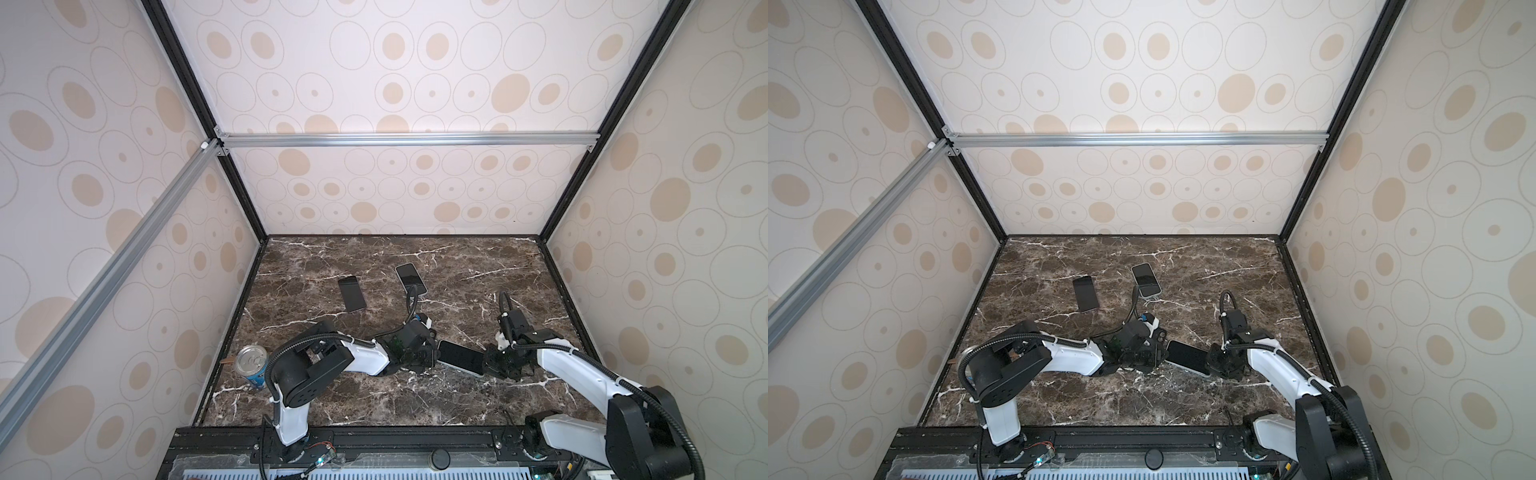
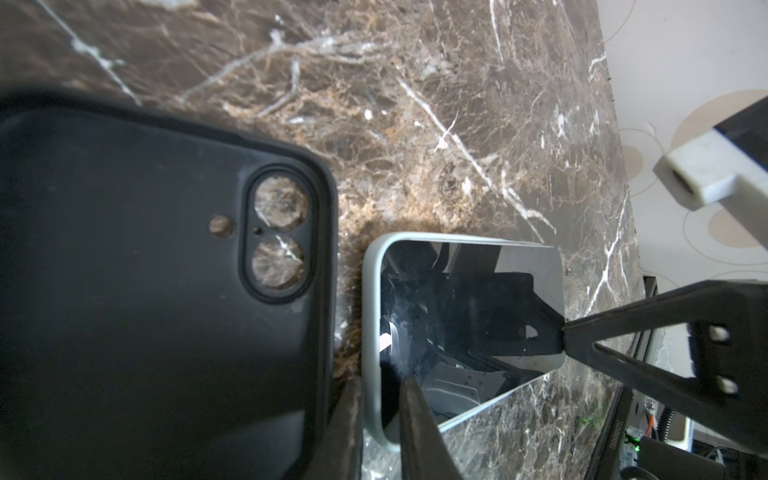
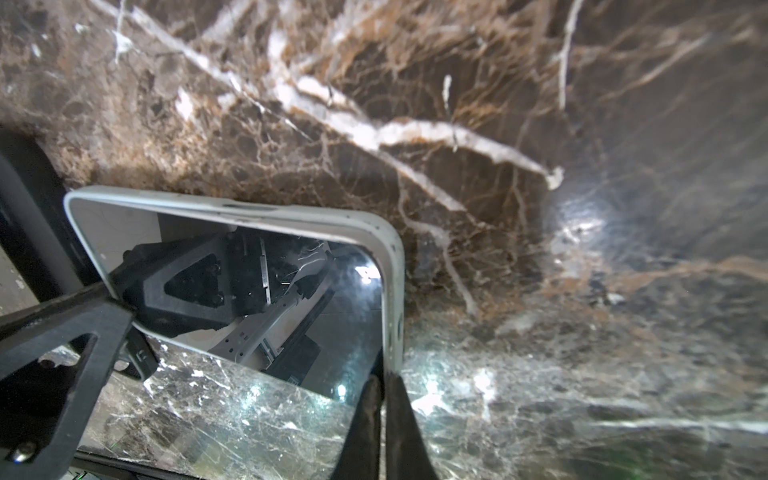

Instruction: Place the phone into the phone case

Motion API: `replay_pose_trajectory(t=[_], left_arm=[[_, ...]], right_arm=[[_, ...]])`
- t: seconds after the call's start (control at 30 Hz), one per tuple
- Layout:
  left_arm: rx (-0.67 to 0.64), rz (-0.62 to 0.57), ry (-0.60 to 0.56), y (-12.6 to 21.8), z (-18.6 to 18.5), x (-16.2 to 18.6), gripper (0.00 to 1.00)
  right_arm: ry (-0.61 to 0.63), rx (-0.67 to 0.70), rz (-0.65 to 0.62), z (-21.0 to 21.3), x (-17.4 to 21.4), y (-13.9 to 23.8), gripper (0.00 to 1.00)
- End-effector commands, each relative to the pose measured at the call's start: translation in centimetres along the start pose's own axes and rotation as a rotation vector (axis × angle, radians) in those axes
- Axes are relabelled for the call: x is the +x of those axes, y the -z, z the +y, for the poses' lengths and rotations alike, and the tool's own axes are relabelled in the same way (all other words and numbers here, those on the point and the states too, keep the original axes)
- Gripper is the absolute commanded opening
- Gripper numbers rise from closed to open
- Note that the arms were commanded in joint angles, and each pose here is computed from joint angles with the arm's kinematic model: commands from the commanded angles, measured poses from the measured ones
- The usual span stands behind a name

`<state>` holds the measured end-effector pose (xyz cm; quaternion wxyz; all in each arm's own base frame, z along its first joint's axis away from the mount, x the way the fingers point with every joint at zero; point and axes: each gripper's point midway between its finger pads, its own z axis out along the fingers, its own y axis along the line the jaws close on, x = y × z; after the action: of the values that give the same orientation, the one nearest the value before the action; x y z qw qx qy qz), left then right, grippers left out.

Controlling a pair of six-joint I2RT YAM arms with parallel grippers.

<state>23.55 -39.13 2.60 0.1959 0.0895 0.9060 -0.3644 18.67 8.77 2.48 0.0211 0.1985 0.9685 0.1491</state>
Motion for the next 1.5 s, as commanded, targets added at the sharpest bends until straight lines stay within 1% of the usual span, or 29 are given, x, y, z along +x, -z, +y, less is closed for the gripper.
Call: replay_pose_trajectory(t=[0.0, 0.13, 0.27, 0.37, 0.4, 0.5, 0.6, 0.73, 0.8, 0.93, 1.0, 1.03, 1.07, 1.1, 1.17, 1.2, 1.27, 1.37, 1.47], left_arm=[[0.006, 0.055, 0.016, -0.5, 0.4, 1.6, 0.18], [0.006, 0.057, 0.016, -0.6, 0.4, 1.7, 0.18], [0.008, 0.06, 0.016, -0.7, 0.4, 1.7, 0.17], [0.009, 0.059, 0.017, -0.7, 0.4, 1.7, 0.18], [0.009, 0.059, 0.018, -0.7, 0.4, 1.8, 0.18], [0.012, 0.062, 0.018, -0.7, 0.5, 1.8, 0.17], [0.019, 0.071, 0.013, -0.9, 0.4, 1.9, 0.18], [0.03, 0.074, -0.004, -1.2, -0.2, 1.5, 0.18], [0.037, 0.065, -0.018, -1.3, -0.8, 0.9, 0.18], [0.022, 0.033, -0.054, -1.2, -1.6, -0.9, 0.18], [0.005, 0.008, -0.075, -1.2, -1.8, -2.1, 0.19], [0.005, -0.007, -0.083, -1.1, -2.1, -2.7, 0.2], [-0.023, 0.002, -0.085, -1.1, -1.6, -2.8, 0.2], [-0.033, -0.004, -0.091, -1.0, -1.5, -3.2, 0.2], [-0.043, -0.019, -0.097, -0.8, -1.5, -4.2, 0.22], [-0.049, -0.025, -0.101, -0.7, -1.5, -4.6, 0.24], [-0.057, -0.033, -0.114, -0.7, -1.6, -5.4, 0.25], [-0.072, -0.011, -0.142, -1.2, -1.7, -6.0, 0.27], [-0.076, 0.007, -0.155, -1.7, -1.8, -6.0, 0.27]], right_arm=[[-0.041, 0.103, 0.109, -2.5, 2.7, -2.1, 0.08], [-0.058, 0.103, 0.142, -2.3, 3.0, -3.1, 0.09], [-0.047, 0.149, 0.154, -2.4, 3.5, -4.1, 0.09], [-0.063, 0.174, 0.172, -2.6, 3.8, -4.9, 0.08], [-0.065, 0.179, 0.176, -2.6, 4.0, -5.2, 0.09], [-0.079, 0.198, 0.183, -2.8, 4.1, -5.8, 0.1], [-0.076, 0.212, 0.185, -2.8, 3.9, -5.8, 0.1], [-0.043, 0.195, 0.124, -1.4, 2.4, -3.9, 0.1], [-0.011, 0.191, 0.05, -0.6, 1.0, -1.8, 0.1], [0.053, 0.164, -0.126, 1.1, -1.8, 2.9, 0.15], [0.089, 0.154, -0.196, 1.7, -2.9, 5.0, 0.19], [0.101, 0.156, -0.22, 1.8, -3.3, 5.7, 0.23], [0.106, 0.158, -0.239, 1.7, -3.7, 6.3, 0.27], [0.102, 0.161, -0.246, 1.3, -3.9, 6.6, 0.29], [0.099, 0.156, -0.235, 0.8, -4.0, 6.7, 0.3], [0.068, 0.151, -0.226, 0.0, -4.3, 6.7, 0.3], [0.052, 0.114, -0.207, -0.3, -4.4, 6.4, 0.3], [0.033, 0.066, -0.193, -0.4, -4.6, 5.7, 0.29], [0.022, 0.025, -0.173, -0.4, -4.9, 4.8, 0.26]])
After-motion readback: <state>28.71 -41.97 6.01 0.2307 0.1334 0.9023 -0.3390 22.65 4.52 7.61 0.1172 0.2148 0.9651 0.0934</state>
